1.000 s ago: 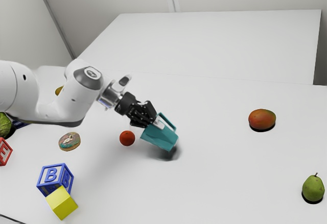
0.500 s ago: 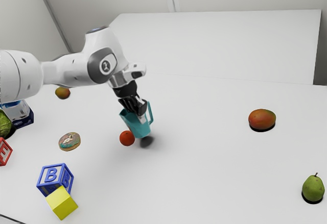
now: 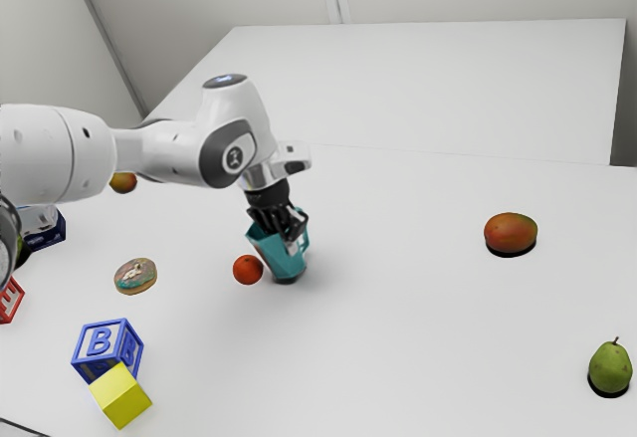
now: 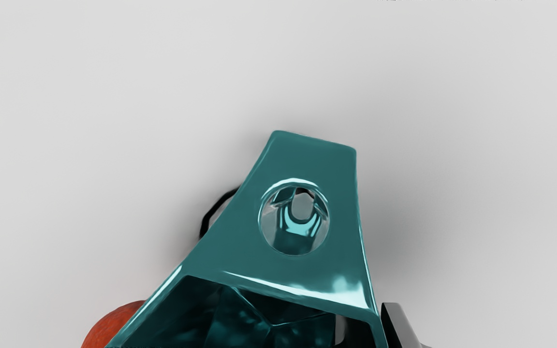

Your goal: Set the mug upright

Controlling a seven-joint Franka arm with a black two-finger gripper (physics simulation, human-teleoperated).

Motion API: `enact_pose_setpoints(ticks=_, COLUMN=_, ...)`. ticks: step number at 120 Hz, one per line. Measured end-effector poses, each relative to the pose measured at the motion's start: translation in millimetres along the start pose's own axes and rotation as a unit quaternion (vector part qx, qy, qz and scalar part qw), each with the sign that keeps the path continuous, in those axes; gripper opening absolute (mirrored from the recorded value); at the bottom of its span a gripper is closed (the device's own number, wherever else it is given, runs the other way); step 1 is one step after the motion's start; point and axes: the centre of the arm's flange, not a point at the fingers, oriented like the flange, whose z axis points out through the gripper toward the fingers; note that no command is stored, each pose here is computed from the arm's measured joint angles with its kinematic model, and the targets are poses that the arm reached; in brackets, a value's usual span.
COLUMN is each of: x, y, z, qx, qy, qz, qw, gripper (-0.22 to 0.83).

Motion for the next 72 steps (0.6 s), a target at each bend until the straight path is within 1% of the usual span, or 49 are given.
enact_pose_setpoints(ticks=16, x=2, y=1, z=4, qx=0.002, qy=0.003, qz=-0.015, qw=1.000, gripper=-0.17)
enact_pose_setpoints(ticks=22, x=2, y=1, z=5, qx=0.001, qy=0.003, qz=-0.021, qw=1.000, gripper=-0.14)
enact_pose_setpoints(ticks=35, x=3, y=0, z=10, qx=-0.003, qy=0.001, qz=-0.031, qw=1.000, gripper=0.02)
enact_pose_setpoints(ticks=56, x=3, y=5, z=2, qx=-0.006, qy=0.009, qz=-0.038, qw=0.999, gripper=0.32)
enact_pose_setpoints(ticks=64, x=3, y=14, z=-13, qx=-0.005, qy=0.020, qz=-0.033, qw=0.999, gripper=0.40)
enact_pose_setpoints(ticks=72, x=0, y=21, z=-36, qx=-0.004, qy=0.035, qz=-0.030, qw=0.999, gripper=0.46)
